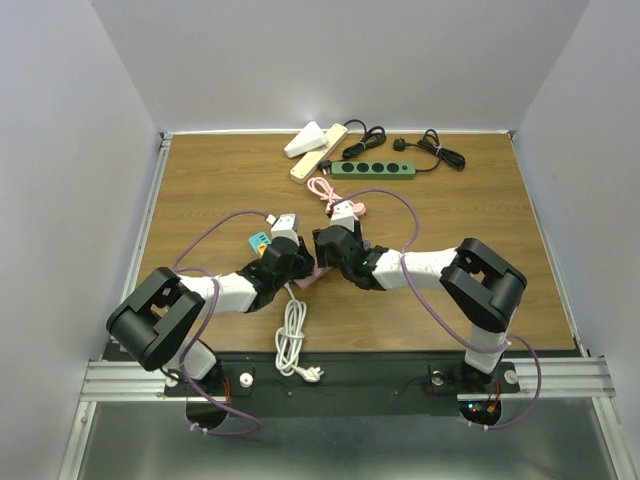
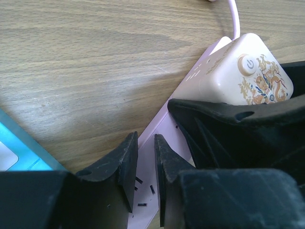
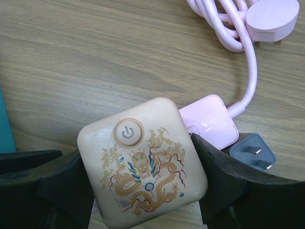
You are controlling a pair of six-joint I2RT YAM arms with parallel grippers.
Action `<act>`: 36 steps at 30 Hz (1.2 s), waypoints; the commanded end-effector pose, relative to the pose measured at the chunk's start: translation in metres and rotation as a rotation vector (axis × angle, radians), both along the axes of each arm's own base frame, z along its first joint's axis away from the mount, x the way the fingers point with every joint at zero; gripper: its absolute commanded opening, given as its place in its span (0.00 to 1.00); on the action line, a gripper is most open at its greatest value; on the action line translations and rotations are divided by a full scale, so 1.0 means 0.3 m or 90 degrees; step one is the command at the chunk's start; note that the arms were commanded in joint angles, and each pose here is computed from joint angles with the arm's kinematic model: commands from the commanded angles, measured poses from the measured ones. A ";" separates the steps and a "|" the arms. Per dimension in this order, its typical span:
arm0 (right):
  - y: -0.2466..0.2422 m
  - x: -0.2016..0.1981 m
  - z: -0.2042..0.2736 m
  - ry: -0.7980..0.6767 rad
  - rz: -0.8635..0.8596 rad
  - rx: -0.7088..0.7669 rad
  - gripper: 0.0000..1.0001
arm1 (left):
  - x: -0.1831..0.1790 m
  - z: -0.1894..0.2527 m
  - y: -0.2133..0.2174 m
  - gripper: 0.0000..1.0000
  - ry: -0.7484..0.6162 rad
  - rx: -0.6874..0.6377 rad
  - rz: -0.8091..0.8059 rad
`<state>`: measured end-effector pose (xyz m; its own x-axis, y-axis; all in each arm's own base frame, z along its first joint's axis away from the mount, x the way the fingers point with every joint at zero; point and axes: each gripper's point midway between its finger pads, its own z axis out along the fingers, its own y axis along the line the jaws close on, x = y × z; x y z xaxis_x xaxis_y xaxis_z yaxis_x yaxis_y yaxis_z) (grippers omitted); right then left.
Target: Insert the plug
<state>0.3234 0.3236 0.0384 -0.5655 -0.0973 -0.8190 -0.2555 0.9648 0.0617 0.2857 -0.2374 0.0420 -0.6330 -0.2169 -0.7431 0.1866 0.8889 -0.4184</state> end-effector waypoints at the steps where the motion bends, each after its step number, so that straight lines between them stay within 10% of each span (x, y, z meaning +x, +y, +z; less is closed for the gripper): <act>1: -0.129 -0.333 -0.402 0.351 0.043 -0.105 0.00 | -0.243 -0.153 -0.047 0.29 0.179 0.028 -0.120; 14: -0.050 -0.173 -0.302 0.270 0.056 -0.093 0.02 | -0.185 -0.092 -0.085 0.29 0.157 0.008 -0.100; 22: -0.084 -0.206 -0.168 0.246 0.045 -0.044 0.56 | -0.207 -0.109 -0.056 0.28 0.165 0.011 -0.088; 32: -0.055 -0.145 0.081 0.147 0.050 0.021 0.99 | -0.205 -0.120 -0.041 0.27 0.163 0.022 -0.075; 36: -0.052 -0.139 0.170 0.119 0.048 0.055 1.00 | -0.208 -0.124 -0.034 0.27 0.162 0.024 -0.071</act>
